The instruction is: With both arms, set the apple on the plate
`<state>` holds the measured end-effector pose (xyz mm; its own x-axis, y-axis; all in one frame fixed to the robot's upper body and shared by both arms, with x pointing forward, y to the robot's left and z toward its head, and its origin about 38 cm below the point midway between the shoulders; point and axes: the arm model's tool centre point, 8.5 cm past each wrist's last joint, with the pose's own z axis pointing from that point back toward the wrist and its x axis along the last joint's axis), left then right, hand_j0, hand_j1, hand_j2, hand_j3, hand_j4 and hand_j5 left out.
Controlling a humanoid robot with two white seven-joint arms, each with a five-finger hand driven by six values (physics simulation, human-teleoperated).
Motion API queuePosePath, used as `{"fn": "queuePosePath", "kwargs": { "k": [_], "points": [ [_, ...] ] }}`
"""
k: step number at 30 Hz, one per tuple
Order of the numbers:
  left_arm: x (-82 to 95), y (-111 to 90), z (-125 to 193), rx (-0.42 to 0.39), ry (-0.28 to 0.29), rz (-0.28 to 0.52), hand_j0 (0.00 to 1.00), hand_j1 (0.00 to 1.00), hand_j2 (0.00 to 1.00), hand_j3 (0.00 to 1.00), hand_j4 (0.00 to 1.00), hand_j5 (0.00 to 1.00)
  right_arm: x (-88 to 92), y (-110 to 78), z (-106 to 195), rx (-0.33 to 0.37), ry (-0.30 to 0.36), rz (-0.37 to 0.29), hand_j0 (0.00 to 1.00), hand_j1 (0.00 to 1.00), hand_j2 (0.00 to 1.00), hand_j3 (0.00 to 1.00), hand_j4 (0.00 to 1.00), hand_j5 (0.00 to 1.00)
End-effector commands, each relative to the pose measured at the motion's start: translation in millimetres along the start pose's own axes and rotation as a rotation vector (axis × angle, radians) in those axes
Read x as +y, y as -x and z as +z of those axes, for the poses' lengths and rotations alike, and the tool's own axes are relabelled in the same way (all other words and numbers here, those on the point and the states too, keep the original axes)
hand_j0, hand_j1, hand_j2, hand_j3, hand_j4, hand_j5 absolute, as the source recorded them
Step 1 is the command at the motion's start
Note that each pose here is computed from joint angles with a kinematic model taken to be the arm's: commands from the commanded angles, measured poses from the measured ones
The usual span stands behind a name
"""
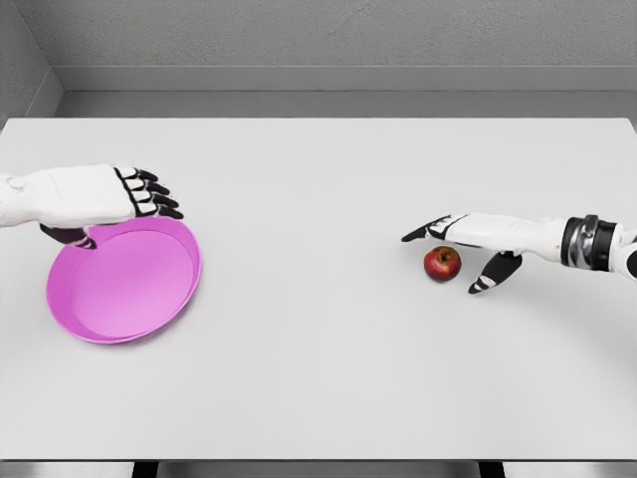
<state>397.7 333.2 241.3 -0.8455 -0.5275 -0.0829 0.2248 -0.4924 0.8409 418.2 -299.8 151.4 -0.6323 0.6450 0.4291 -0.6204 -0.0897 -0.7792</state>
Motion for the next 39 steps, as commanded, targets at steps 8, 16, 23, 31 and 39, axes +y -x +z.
{"fn": "queuePosePath", "kwargs": {
  "k": [8,16,23,31,39],
  "points": [
    [6.0,2.6,2.4,0.010,-0.016,-0.004,1.00,1.00,1.00,1.00,1.00,1.00,0.6,-0.8,-2.6,-0.008,0.003,-0.008,0.69,0.69,0.69,0.69,0.69,0.69],
    [5.9,2.8,3.0,0.011,-0.015,-0.004,1.00,1.00,1.00,1.00,1.00,1.00,4.0,-2.7,-6.6,-0.018,-0.004,-0.012,0.58,0.58,0.58,0.58,0.58,0.58],
    [5.5,2.6,2.7,0.010,-0.013,-0.004,1.00,1.00,1.00,1.00,1.00,1.00,4.0,-3.5,-7.7,-0.023,-0.003,-0.013,0.36,0.36,0.36,0.36,0.36,0.36],
    [6.4,2.6,2.3,0.010,-0.015,-0.005,1.00,1.00,1.00,1.00,1.00,1.00,0.6,-18.5,-9.2,-0.128,0.010,0.049,0.34,0.34,0.34,0.34,0.34,0.34],
    [6.4,2.6,2.3,0.010,-0.015,-0.005,1.00,1.00,1.00,1.00,1.00,1.00,-45.2,-101.8,-67.4,-0.353,0.080,0.158,0.32,0.32,0.32,0.32,0.32,0.32]
  ]
}}
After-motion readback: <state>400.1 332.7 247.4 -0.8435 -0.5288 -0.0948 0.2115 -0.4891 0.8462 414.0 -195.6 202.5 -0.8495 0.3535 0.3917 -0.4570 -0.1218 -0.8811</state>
